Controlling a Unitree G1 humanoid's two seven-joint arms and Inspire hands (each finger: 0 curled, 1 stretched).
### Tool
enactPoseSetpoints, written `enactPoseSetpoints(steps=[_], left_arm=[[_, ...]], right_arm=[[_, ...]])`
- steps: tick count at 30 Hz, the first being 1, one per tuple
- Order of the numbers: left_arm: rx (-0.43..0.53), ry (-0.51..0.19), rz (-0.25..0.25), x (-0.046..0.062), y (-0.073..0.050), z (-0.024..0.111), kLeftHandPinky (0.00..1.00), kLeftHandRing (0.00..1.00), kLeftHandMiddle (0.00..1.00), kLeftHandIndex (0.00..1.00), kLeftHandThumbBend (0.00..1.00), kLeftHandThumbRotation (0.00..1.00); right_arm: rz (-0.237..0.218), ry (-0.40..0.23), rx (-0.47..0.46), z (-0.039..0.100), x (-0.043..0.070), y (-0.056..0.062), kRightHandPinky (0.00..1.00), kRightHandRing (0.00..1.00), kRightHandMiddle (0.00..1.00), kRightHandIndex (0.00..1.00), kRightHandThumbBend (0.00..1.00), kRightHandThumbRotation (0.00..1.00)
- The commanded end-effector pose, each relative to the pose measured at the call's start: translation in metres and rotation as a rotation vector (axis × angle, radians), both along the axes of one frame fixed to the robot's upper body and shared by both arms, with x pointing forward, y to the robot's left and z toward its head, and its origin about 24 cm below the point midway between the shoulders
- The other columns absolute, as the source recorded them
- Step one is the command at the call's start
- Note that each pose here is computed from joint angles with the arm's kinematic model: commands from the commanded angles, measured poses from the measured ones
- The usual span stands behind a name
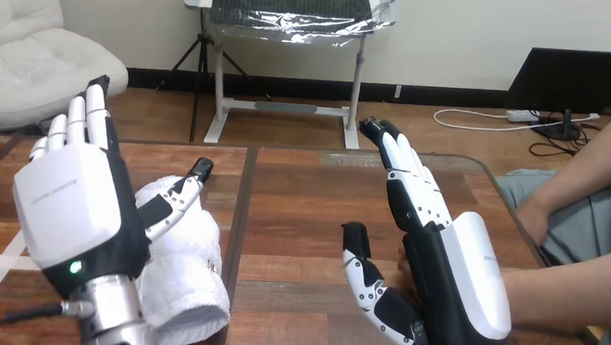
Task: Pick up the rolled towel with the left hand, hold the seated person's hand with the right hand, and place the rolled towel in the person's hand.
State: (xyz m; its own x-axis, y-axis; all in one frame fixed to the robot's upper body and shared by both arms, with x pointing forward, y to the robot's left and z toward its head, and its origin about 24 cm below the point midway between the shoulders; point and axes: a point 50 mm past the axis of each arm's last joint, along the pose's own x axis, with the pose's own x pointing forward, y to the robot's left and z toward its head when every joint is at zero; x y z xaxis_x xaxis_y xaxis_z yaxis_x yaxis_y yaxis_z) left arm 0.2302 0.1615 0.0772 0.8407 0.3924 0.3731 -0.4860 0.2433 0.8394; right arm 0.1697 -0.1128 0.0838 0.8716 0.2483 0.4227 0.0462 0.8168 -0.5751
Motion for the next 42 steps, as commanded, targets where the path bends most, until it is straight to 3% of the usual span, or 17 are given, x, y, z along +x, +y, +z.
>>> enactPoseSetpoints(steps=[1, 9, 26, 42], left_arm=[[0.031, -0.044, -0.015, 0.012, -0.005, 0.022, 0.81, 0.87, 0.91, 0.93, 0.85, 0.73], [0.015, 0.032, -0.009, 0.018, -0.005, 0.021, 0.82, 0.87, 0.91, 0.93, 0.85, 0.77], [-0.065, 0.211, -0.045, 0.031, -0.009, 0.017, 0.81, 0.86, 0.90, 0.91, 0.83, 0.77], [-0.074, 0.310, -0.043, 0.043, -0.012, 0.005, 0.74, 0.80, 0.85, 0.88, 0.83, 0.77]], right_arm=[[-0.020, -0.070, 0.021, 0.015, 0.008, -0.001, 1.00, 1.00, 1.00, 0.98, 0.01, 0.00], [-0.019, -0.068, 0.015, 0.015, 0.009, -0.002, 1.00, 1.00, 1.00, 0.98, 0.02, 0.00], [-0.014, -0.045, 0.009, 0.016, 0.009, -0.003, 1.00, 1.00, 1.00, 0.98, 0.02, 0.00], [-0.009, -0.020, -0.008, 0.017, 0.009, -0.004, 1.00, 1.00, 1.00, 0.99, 0.04, 0.00]])
